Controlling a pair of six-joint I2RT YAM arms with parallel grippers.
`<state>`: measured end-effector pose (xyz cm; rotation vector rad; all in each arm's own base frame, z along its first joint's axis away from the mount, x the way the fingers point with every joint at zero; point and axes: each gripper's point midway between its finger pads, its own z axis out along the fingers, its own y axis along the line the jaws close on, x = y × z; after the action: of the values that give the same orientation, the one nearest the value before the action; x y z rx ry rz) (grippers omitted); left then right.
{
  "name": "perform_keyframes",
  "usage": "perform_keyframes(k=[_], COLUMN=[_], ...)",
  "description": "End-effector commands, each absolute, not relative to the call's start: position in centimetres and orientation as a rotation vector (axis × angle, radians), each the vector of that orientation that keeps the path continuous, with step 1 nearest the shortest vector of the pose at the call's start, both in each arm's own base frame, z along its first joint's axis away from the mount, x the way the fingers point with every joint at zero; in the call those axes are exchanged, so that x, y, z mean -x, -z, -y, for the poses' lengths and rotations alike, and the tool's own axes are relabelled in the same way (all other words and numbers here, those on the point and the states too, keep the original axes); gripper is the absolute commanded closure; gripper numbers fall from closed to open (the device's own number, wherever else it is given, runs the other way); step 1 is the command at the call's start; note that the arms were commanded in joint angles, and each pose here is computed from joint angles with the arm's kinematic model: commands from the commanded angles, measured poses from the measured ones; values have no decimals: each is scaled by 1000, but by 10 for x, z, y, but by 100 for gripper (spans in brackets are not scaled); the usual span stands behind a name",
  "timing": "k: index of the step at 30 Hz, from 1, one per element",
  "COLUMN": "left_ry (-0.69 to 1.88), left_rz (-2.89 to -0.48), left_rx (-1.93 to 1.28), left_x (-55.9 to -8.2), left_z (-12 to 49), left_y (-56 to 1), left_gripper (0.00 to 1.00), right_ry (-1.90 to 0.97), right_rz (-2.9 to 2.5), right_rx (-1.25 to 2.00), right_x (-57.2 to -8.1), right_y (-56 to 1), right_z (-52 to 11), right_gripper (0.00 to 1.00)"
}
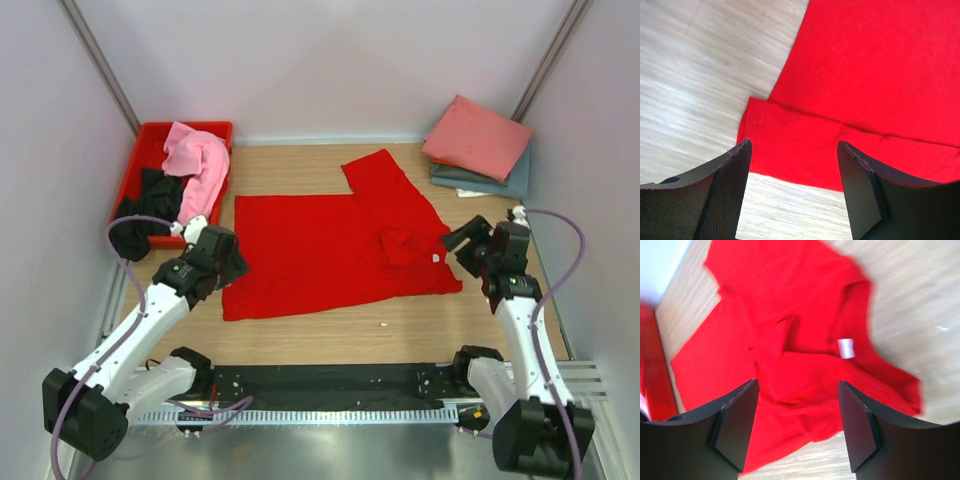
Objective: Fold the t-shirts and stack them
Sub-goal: Fold the tshirt
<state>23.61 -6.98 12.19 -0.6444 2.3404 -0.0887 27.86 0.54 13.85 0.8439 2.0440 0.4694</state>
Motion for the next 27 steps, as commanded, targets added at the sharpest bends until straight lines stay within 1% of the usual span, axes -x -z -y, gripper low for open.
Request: perform_keyframes(k=[1, 2, 3, 4, 6, 7, 9, 11, 13, 15, 23, 27], left_ry=[44, 48, 49, 60, 77, 80, 67, 43, 51, 113, 111, 114], left_rz=[-2324, -2338, -2348, -2342, -2367, -2369, -2369, -2355, -2338, -2329, -2290, -2282], left_rx=[566, 557, 542, 538, 513, 488, 465, 429, 430, 404, 413, 411], left_x=[-248, -247, -246, -246, -238, -236, -230, -226, -223, -222, -223, -223], left_z=[67, 68, 69, 70, 71, 70, 66, 60, 58, 65, 61, 61], left_y=[-137, -137, -138, -145, -151, -156, -166, -173, -176, -179, -183, -185], left_gripper=[29, 29, 29, 29, 29, 29, 28, 26, 21, 21, 18, 18], right_ry=[-603, -611, -629, -636, -670, -655, -651, -617, -615, -616, -607, -597], right_rz=[-2097, -2135, -2131, -2194, -2213, -2265, -2283, -2326, -2334, -2361, -2433, -2435], right_rx=[-589, -539, -503, -510, -458, -474, -458, -483, -490, -496, -514, -521], right_x=[-318, -325, -337, -345, -358, -363, -372, -378, -383, -385, -392, -400], right_y=[-162, -159, -169, -152, -154, -138, -135, -120, -117, -108, -75, -71], right_z=[-51, -59, -66, -71, -86, -88, -94, -92, -95, -100, -111, -112], right_gripper=[31, 31, 31, 31, 33, 33, 33, 33, 32, 32, 32, 32])
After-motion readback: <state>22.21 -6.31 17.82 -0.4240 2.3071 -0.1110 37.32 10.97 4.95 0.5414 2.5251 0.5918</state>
